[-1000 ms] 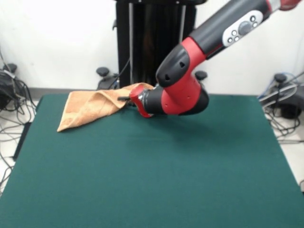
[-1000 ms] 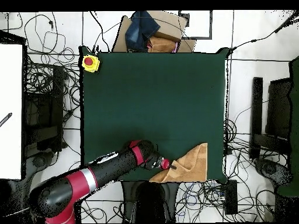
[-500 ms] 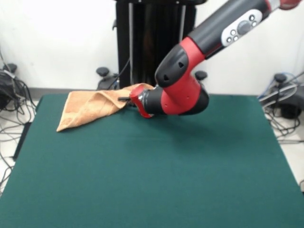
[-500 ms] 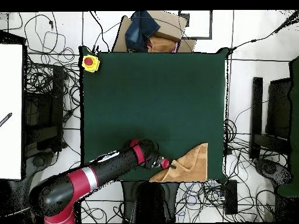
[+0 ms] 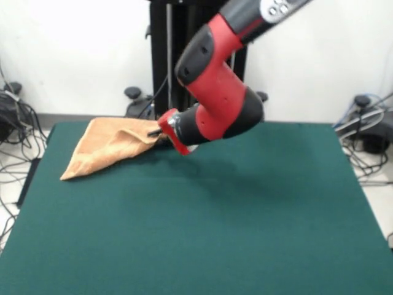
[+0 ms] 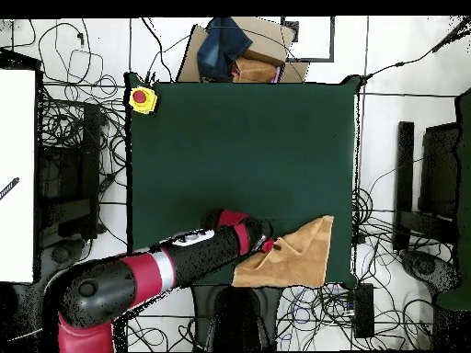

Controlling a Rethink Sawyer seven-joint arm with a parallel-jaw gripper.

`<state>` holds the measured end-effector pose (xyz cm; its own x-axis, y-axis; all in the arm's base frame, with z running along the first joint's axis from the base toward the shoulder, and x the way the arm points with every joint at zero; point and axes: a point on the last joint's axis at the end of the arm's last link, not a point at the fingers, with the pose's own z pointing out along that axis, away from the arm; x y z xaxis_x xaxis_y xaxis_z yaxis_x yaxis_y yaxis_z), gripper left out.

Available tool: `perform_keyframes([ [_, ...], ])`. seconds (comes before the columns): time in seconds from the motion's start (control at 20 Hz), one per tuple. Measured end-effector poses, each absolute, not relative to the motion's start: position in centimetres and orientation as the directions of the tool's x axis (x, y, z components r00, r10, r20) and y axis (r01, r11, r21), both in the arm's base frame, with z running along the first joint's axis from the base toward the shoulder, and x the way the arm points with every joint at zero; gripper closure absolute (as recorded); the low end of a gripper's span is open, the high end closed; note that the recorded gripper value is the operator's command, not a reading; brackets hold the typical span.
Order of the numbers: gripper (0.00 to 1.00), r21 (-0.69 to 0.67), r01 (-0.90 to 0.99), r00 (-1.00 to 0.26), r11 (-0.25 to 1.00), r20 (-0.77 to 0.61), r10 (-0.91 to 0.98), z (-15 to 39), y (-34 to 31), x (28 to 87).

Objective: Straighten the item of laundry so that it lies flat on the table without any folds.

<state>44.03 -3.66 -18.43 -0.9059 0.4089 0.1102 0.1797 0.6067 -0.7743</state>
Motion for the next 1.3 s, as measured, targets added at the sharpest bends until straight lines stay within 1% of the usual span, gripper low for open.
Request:
perform_keyframes([
  [0.1, 1.00, -0.731, 0.248, -0.898, 0.636, 0.073, 0.434, -16.9, -5.6, 46.4],
  [0.35, 1.00, -0.662, 0.341, -0.889, 0.668, 0.004, 0.457, -14.9, -9.2, 49.6],
  [0.6, 1.00, -0.616, 0.362, -0.896, 0.700, -0.021, 0.444, -13.5, -10.8, 51.7],
  [0.8, 1.00, -0.599, 0.340, -0.912, 0.725, -0.022, 0.410, -13.6, -10.2, 52.9],
  [1.3, 1.00, -0.572, 0.265, -0.955, 0.777, -0.046, 0.292, -15.6, -7.4, 57.2],
])
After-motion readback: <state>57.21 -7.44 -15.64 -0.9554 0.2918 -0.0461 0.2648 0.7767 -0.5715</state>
